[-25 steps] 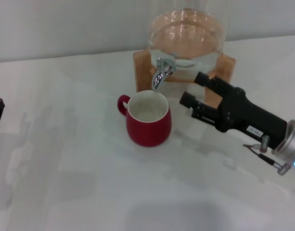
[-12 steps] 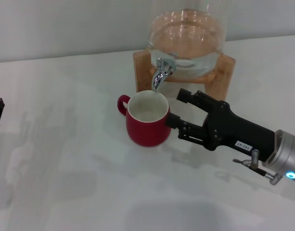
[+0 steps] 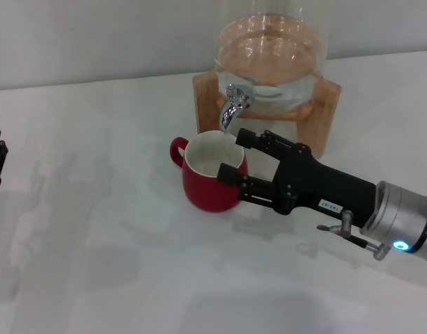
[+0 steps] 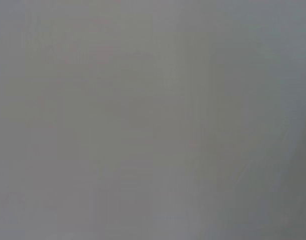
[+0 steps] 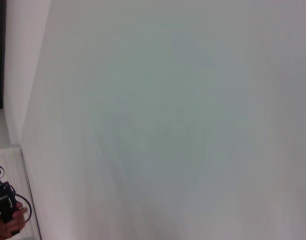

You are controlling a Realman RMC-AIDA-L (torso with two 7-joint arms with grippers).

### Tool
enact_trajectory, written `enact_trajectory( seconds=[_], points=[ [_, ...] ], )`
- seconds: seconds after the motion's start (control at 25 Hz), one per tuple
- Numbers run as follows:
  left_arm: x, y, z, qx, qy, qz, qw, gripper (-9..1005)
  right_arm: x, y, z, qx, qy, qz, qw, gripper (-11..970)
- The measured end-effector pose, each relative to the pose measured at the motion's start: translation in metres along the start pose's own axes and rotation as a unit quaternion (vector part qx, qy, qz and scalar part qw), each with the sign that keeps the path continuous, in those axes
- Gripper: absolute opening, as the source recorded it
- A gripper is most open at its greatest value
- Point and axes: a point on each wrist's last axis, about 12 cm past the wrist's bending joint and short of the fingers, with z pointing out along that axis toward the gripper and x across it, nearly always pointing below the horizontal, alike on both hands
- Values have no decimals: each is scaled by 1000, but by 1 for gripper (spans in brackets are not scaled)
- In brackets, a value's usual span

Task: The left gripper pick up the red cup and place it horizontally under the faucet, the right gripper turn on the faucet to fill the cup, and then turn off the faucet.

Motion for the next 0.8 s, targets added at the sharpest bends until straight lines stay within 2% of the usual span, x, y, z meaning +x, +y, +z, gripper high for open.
enact_trajectory(
  seconds=[0.8],
  points=[
    [-1,-1,2,2,-3,0,1000,671,1,-4,11,6,16,0,1000,845]
  ],
)
